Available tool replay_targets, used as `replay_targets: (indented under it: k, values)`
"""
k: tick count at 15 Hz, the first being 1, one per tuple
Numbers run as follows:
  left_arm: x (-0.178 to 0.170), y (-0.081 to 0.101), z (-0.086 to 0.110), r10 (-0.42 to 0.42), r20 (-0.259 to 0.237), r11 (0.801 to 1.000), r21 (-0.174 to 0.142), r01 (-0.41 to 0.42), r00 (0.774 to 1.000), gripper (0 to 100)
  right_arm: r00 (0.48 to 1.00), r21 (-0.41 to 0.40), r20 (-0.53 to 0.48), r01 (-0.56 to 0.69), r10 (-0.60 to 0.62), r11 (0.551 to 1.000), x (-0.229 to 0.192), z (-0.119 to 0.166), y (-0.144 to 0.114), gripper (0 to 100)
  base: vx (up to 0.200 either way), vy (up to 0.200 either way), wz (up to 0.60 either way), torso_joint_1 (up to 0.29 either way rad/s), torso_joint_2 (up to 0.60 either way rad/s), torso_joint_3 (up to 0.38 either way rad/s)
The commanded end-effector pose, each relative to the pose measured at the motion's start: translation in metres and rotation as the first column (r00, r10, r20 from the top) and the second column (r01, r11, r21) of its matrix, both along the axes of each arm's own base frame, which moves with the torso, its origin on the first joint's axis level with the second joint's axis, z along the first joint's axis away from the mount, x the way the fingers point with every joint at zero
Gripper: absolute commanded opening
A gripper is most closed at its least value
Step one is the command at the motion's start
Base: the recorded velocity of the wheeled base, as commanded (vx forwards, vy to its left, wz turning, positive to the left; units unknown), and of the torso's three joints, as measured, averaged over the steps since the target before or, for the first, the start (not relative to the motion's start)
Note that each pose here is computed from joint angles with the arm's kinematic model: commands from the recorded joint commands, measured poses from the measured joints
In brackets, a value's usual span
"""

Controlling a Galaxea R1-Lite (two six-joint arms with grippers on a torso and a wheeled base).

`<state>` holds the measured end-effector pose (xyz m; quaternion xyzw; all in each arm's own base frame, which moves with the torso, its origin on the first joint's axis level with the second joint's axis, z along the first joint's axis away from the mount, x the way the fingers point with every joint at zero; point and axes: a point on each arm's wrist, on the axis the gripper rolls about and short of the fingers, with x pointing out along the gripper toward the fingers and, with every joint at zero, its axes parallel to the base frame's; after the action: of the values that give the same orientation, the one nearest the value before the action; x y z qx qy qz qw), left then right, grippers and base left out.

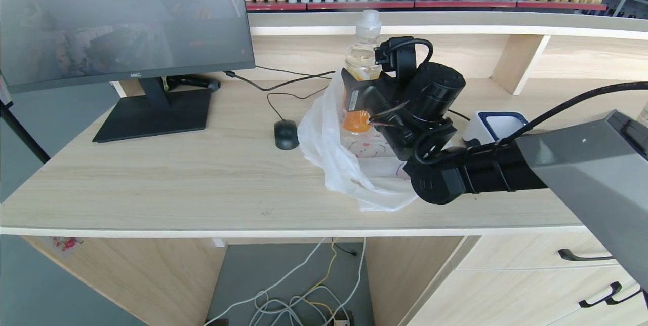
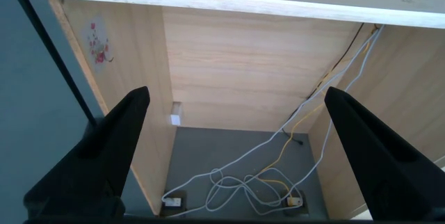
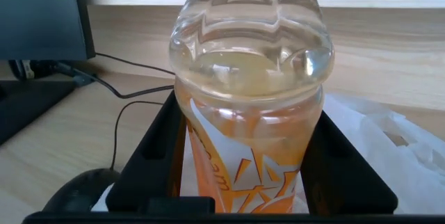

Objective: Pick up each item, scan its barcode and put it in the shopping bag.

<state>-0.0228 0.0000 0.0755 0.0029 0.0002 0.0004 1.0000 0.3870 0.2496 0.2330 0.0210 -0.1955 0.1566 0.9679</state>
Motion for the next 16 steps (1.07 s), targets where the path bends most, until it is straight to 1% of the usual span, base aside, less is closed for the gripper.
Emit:
replay_targets:
  k: [1, 5, 16]
  values:
    - [0.000, 0.000, 0.000, 0.001, 0.000, 1.000, 0.000, -0.001, 1.000, 100, 1.000, -0.007, -0.011, 0.002, -0.002, 1.000, 0.003, -0.006, 0.002, 0, 0.000, 0.000, 0.00, 0.000, 0.00, 0.000]
    - [0.000, 0.000, 0.000, 0.001, 0.000, 1.000, 0.000, -0.001, 1.000, 100, 1.000, -0.022, -0.027, 0.008, -0.009, 1.000, 0.006, -0.015, 0.003, 0, 0.000, 0.000, 0.00, 0.000, 0.00, 0.000]
    - [0.000, 0.000, 0.000, 0.001, 0.000, 1.000, 0.000, -0.001, 1.000, 100, 0.999, -0.041, -0.052, 0.008, -0.011, 0.999, 0.006, -0.025, 0.005, 0, 0.000, 0.000, 0.00, 0.000, 0.00, 0.000]
